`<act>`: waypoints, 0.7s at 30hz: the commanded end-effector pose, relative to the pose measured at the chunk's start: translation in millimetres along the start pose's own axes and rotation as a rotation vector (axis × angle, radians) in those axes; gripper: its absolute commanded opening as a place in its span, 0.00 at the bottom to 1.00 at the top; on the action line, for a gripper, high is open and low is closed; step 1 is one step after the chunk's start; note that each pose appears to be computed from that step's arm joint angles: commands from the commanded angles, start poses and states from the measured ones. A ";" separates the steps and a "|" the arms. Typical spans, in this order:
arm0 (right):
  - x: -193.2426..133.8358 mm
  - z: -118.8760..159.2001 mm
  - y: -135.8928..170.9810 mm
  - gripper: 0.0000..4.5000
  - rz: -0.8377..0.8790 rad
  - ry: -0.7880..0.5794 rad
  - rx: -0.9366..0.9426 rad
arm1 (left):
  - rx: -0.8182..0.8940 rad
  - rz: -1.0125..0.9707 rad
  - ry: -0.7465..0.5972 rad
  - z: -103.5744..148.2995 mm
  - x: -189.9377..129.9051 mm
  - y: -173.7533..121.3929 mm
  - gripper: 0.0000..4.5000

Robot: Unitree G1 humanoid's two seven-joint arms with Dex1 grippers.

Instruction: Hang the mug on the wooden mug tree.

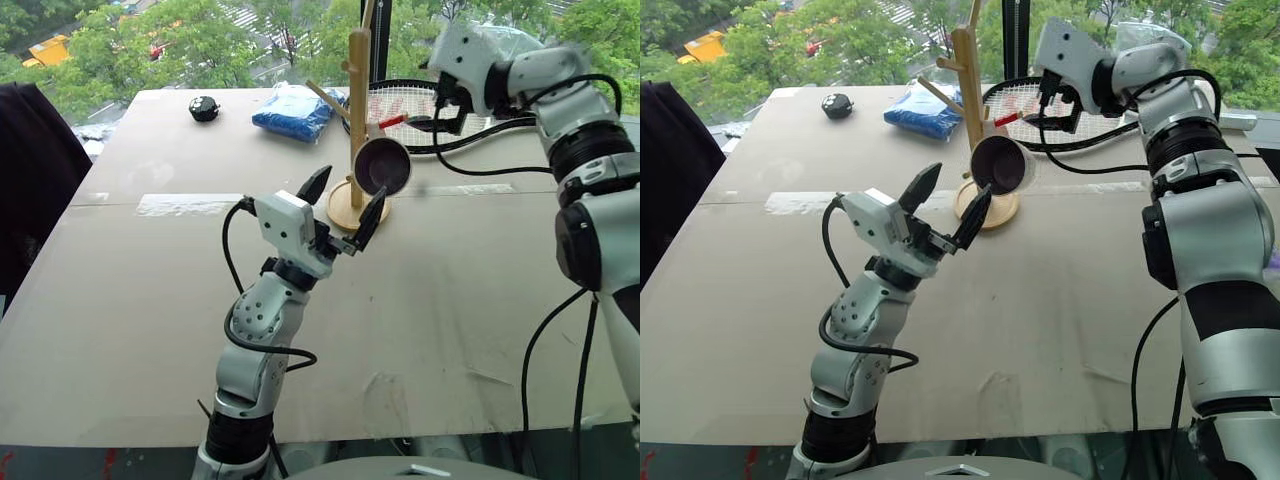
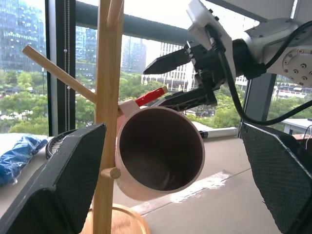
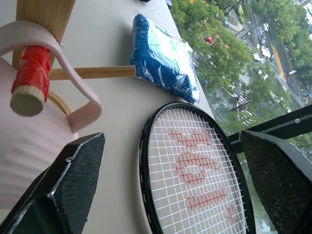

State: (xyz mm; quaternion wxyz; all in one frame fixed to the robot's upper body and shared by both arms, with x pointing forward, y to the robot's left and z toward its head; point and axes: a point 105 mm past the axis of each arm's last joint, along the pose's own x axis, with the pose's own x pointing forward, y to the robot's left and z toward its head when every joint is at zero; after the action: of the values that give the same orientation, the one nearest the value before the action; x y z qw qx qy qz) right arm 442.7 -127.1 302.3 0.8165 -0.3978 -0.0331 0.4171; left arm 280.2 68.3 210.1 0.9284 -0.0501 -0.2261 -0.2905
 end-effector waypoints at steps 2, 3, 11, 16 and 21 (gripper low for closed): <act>-35.8 -33.8 9.0 0.99 0.073 -0.054 0.205 | 0.027 -0.018 0.045 2.4 -21.0 4.7 1.00; -42.5 -42.8 17.7 0.99 0.116 -0.078 0.266 | 0.028 -0.024 0.081 -2.8 -28.5 6.1 1.00; -83.6 -76.8 143.4 0.99 0.189 -0.295 0.650 | 0.048 -0.017 0.422 -52.9 -97.9 16.7 1.00; -103.0 -62.9 217.8 0.99 0.016 -0.372 0.770 | 0.012 -0.029 0.531 -65.8 -129.1 16.6 1.00; -108.0 -83.7 258.5 0.99 -0.127 -0.206 0.788 | -0.010 -0.052 0.580 -72.2 -141.4 9.5 1.00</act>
State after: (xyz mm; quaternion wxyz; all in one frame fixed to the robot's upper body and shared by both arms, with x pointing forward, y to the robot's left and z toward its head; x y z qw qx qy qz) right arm 234.4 -168.2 93.1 0.9144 0.0192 0.0431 0.4020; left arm 212.6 135.8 75.3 0.9487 0.0313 0.0651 -0.3079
